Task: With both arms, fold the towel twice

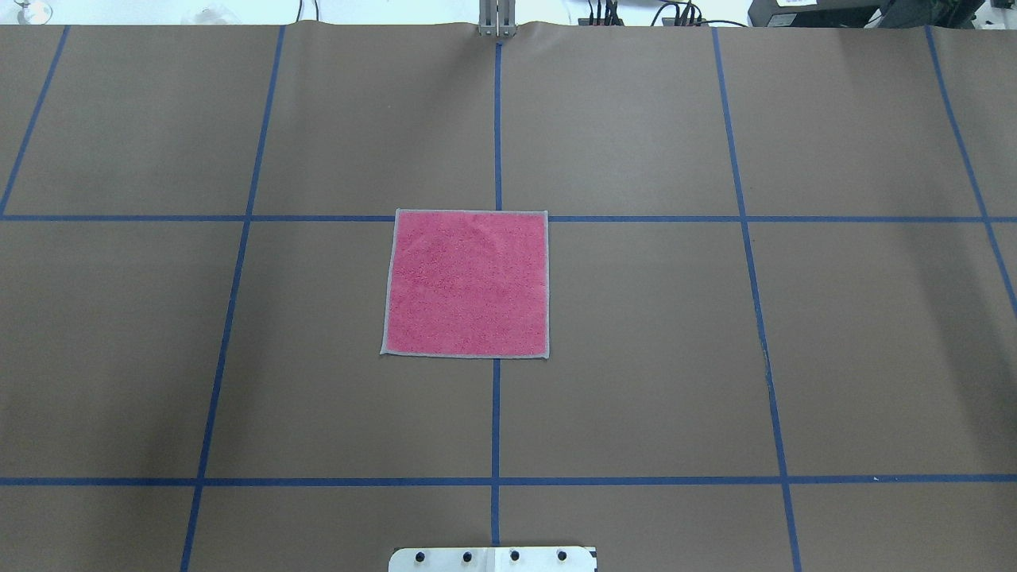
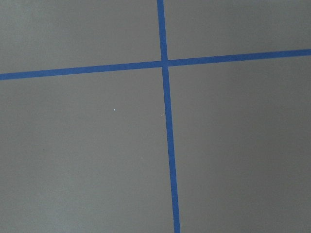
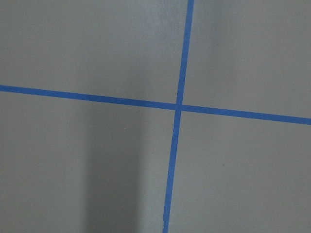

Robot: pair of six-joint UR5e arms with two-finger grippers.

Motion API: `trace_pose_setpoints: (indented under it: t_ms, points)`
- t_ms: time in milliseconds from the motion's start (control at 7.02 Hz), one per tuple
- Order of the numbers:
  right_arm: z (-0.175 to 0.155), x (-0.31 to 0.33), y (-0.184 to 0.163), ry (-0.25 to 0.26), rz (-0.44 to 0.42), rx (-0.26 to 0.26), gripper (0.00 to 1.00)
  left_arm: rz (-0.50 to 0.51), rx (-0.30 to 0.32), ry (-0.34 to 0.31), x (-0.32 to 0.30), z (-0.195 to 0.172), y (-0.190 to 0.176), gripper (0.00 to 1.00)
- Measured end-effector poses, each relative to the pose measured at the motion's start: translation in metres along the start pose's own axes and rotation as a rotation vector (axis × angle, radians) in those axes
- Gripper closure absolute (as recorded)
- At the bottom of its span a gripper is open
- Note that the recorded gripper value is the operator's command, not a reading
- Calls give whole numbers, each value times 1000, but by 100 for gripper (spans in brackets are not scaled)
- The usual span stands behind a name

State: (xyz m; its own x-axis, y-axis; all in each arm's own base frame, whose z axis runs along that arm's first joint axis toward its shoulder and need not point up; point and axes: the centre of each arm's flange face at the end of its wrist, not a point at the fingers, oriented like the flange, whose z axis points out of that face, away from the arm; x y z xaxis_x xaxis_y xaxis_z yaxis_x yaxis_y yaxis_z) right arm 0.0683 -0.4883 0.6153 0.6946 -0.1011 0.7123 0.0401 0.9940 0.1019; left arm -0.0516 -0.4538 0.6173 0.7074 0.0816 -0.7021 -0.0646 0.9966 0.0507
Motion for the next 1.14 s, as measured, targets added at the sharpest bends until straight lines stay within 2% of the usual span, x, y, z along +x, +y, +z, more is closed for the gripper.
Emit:
trace_pose_setpoints:
  t_ms: [1139]
  points:
    - [-2,-3,-1,-7,-4,4,0,-6,-3,0,-2,1,0,0]
